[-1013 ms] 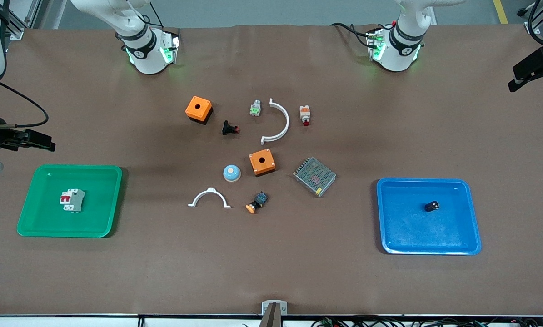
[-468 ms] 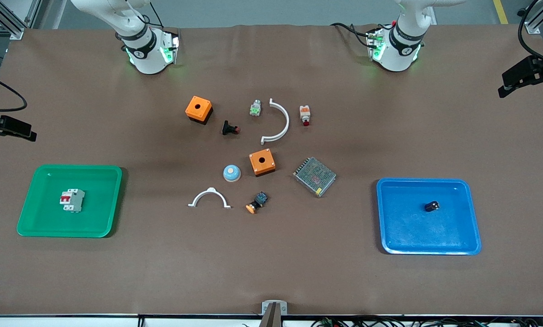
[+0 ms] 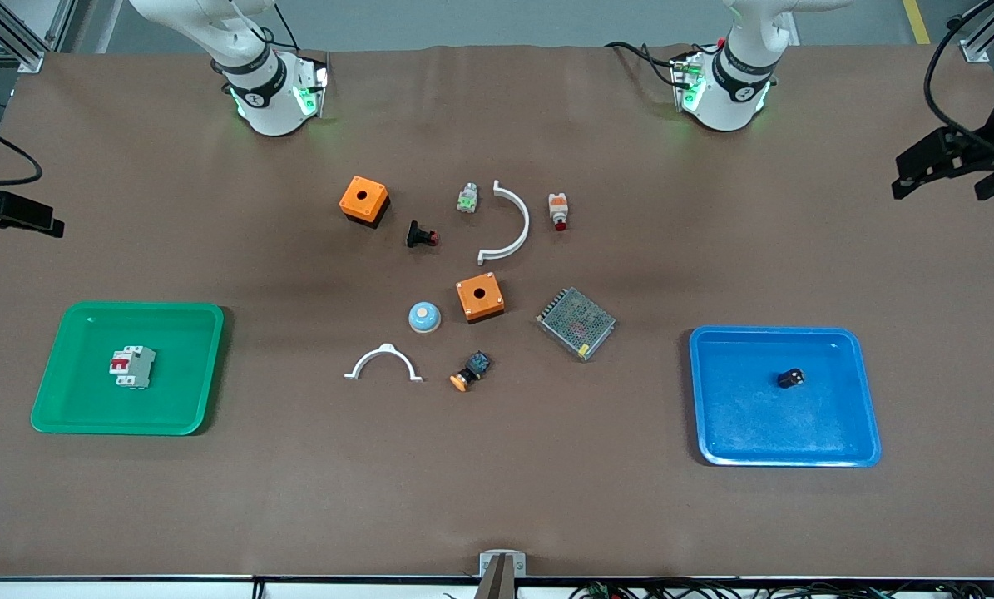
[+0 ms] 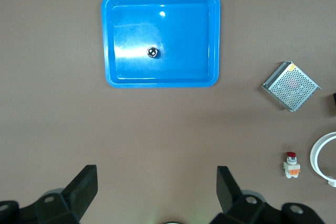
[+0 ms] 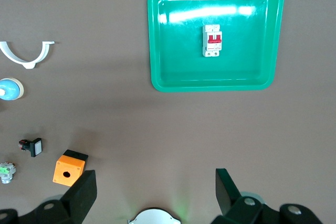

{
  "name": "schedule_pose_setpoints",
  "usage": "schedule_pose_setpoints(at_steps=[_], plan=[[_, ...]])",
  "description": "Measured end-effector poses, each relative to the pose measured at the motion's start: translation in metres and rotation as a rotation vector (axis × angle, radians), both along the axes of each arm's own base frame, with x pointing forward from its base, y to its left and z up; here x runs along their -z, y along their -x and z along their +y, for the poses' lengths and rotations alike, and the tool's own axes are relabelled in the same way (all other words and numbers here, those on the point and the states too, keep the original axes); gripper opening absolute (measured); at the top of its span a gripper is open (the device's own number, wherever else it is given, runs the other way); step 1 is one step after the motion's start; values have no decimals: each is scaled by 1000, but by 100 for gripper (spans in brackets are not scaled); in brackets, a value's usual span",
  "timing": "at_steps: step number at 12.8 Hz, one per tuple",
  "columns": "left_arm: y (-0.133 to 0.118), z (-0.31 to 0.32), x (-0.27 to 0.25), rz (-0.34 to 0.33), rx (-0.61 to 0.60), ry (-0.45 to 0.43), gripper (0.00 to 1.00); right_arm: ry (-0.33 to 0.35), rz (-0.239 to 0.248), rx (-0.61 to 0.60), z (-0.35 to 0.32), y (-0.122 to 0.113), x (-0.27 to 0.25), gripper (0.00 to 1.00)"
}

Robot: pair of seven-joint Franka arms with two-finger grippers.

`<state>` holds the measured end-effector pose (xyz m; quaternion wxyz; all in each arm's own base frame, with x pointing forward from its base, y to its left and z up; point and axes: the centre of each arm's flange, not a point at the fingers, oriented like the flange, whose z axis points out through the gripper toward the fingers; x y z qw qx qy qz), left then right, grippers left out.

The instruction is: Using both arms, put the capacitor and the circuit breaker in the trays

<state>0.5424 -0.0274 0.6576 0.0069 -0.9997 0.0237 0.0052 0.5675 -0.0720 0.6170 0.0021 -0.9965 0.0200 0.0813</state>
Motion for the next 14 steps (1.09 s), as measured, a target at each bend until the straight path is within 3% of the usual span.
schedule_pose_setpoints(at_steps=[4, 9, 14], plan=[[0, -11, 28, -33, 20, -1, 100, -7, -25, 5, -4, 12, -18, 100], [16, -12, 16, -38, 23, -4, 100, -26, -25, 14, -13, 23, -21, 100], [20, -10, -1, -61, 21, -4, 100, -28, -91, 26, -8, 46, -18, 100]])
